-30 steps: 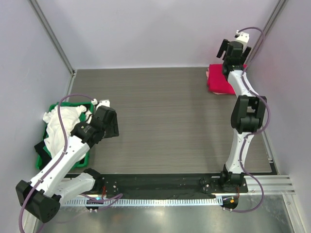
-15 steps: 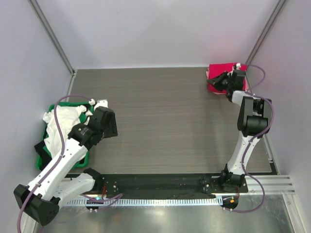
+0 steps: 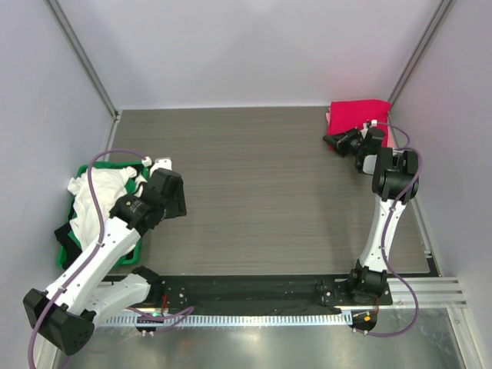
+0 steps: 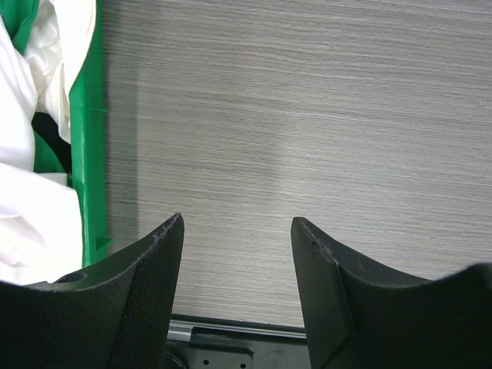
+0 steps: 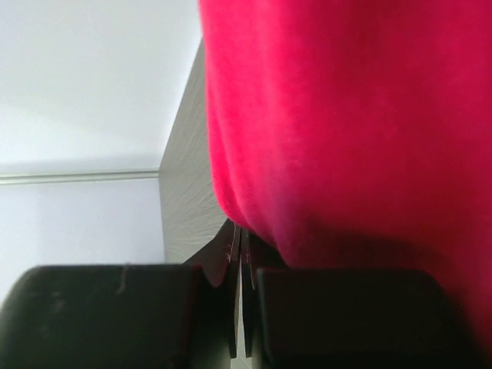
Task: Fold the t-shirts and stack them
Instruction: Neatly place the folded tshirt to the corner
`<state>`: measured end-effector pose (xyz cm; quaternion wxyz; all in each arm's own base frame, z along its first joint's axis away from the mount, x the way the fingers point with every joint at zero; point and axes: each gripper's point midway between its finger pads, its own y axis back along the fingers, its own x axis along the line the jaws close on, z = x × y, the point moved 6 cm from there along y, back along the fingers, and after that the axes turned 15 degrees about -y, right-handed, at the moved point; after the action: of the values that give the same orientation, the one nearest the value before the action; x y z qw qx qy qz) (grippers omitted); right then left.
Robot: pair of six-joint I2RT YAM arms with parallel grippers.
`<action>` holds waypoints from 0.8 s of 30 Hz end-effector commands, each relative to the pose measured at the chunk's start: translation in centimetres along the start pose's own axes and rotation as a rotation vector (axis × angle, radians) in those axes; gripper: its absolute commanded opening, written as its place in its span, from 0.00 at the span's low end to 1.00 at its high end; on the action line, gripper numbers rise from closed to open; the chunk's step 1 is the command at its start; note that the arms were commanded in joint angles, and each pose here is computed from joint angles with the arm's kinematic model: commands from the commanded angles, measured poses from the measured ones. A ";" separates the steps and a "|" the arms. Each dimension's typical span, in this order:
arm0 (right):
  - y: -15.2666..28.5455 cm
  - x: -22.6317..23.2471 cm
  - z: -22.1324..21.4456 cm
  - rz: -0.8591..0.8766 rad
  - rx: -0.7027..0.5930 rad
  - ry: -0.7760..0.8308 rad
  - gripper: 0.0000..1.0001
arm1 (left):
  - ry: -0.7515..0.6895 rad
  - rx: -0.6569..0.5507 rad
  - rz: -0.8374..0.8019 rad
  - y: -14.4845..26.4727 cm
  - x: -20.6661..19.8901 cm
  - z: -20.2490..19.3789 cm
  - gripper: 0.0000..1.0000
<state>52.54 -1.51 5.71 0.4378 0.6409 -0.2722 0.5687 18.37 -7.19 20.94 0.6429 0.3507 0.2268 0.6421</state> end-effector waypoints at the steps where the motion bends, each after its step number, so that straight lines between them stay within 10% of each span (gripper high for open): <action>1: 0.2 6.3 1.2 0.186 0.027 0.095 0.05 | 0.011 -0.005 0.033 -0.1 0.2 0.1 0.59; 7: 3.0 17.9 -1.5 0.357 0.102 0.142 0.46 | 0.022 -0.032 0.024 0.4 0.4 0.3 0.60; 12: 5.3 22.7 -7.5 0.147 0.077 0.384 0.55 | 0.033 -0.062 0.002 0.9 0.4 0.4 0.61; 16: 8.4 19.4 -16.9 -0.179 0.067 0.486 0.65 | 0.053 -0.114 -0.008 1.8 0.8 0.6 0.64; 24: 15.7 11.8 -33.9 -0.163 0.136 0.690 0.72 | 0.073 -0.169 -0.034 2.7 1.0 0.7 0.86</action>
<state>26.35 24.23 25.97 0.3961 0.4932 -0.0572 0.7724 16.94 -6.41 23.05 0.6661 0.2908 0.2073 0.6548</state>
